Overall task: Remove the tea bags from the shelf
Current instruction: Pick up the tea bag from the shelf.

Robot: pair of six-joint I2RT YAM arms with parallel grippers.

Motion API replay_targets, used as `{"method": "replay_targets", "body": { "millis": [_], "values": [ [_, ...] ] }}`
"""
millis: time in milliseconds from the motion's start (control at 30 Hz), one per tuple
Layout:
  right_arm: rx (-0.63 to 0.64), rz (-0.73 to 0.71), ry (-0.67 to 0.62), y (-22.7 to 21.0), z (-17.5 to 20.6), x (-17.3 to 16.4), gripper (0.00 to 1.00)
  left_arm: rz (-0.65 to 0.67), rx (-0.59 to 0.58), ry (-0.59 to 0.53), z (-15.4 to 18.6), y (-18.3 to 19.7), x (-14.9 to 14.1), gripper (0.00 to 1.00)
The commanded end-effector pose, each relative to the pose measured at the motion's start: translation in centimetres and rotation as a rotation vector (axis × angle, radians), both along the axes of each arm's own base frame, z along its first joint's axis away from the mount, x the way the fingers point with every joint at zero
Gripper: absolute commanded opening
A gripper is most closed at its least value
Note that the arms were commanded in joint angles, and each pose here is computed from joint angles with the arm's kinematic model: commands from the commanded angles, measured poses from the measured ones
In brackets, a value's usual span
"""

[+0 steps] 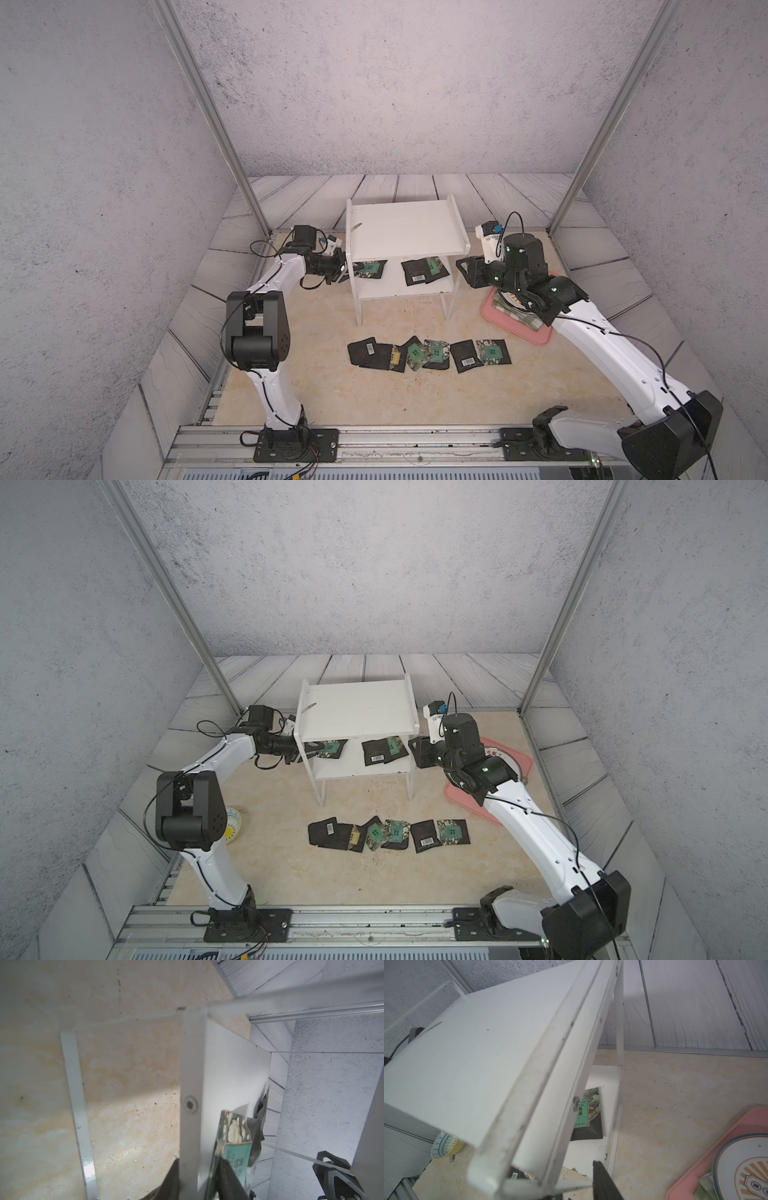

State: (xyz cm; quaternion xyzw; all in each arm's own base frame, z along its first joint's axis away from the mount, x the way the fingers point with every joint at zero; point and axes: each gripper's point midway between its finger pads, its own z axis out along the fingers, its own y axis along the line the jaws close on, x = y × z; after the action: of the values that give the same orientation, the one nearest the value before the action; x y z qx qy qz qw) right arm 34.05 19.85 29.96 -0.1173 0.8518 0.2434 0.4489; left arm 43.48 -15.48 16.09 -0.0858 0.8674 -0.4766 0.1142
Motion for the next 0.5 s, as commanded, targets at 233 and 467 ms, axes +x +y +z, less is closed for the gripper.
{"method": "replay_targets", "body": {
  "millis": [233, 467],
  "values": [
    [0.010, -0.003, 0.006, 0.2, -0.4, 0.3, 0.36, 0.043, 0.160, 0.048, -2.2, 1.8, -1.1, 0.46],
    [0.015, -0.002, 0.009, 0.2, -0.6, 0.2, 0.36, 0.074, 0.229, 0.041, -1.8, 3.5, -2.6, 0.42]
  ]
}}
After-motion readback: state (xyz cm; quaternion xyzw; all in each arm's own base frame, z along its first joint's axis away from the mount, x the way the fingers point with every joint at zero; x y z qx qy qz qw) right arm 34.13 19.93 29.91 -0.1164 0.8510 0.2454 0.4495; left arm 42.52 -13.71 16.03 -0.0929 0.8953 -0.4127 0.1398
